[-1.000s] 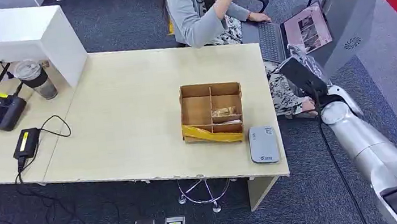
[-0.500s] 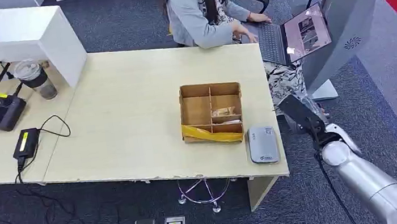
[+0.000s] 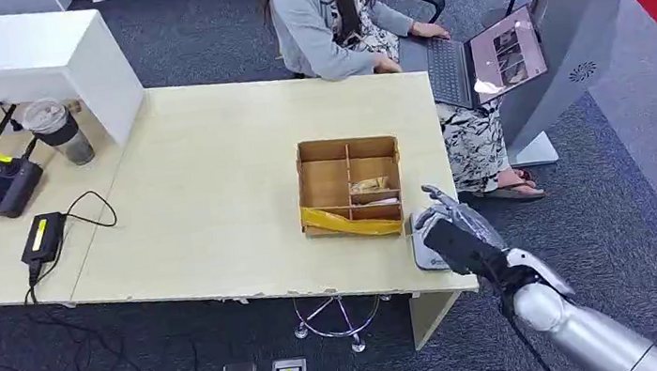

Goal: Pass the card to the sensor for recognition and then transmit it.

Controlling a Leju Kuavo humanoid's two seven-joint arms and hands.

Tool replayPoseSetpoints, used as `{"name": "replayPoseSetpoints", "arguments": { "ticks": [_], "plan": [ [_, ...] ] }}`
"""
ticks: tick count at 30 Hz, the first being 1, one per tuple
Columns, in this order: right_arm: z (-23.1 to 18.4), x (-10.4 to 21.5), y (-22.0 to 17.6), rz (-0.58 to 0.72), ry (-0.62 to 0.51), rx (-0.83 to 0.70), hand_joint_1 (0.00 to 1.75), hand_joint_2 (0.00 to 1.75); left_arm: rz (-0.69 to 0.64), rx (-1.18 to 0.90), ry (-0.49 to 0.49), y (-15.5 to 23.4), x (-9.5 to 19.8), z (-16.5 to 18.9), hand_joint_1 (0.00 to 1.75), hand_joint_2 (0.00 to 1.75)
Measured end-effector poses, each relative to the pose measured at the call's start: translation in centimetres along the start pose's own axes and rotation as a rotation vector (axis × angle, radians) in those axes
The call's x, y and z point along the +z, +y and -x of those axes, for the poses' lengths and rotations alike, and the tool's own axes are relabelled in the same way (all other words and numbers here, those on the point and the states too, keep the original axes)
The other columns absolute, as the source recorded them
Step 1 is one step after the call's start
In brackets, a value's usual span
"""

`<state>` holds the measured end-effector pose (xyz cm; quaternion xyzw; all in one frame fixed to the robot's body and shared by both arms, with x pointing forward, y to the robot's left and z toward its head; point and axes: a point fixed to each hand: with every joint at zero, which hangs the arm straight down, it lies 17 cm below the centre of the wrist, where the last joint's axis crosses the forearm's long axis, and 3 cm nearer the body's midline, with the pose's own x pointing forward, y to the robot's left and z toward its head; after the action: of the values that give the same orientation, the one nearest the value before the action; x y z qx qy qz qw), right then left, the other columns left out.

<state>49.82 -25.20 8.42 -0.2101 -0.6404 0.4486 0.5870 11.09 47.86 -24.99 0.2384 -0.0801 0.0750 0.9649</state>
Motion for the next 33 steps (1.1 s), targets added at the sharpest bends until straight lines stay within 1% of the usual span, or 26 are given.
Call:
{"name": "replayPoseSetpoints", "arguments": {
  "ticks": [5, 9, 17, 25, 33],
  "plan": [
    [0.0, 0.5, 1.6, -0.058, -0.007, 0.017, 1.75, 1.75, 0.0, 0.0, 0.038, 0.0, 0.0, 0.6, 0.0, 0.0],
    [0.5, 0.4, 1.9, -0.081, -0.02, 0.03, 1.75, 1.75, -0.001, -0.003, 0.041, 0.0, 0.0, 0.7, 0.0, 0.0],
    [2.8, -0.8, 0.0, -0.074, 0.029, 0.022, 1.75, 1.75, 0.0, -0.003, 0.035, 0.0, 0.0, 0.5, 0.0, 0.0],
    [3.8, -1.9, -1.9, -0.056, 0.054, -0.01, 1.75, 1.75, -0.002, -0.001, 0.028, 0.0, 0.0, 0.4, 0.0, 0.0],
    [4.1, -2.0, -2.0, -0.056, 0.062, -0.016, 1.75, 1.75, -0.001, 0.002, 0.029, 0.0, 0.0, 0.4, 0.0, 0.0]
  ]
}}
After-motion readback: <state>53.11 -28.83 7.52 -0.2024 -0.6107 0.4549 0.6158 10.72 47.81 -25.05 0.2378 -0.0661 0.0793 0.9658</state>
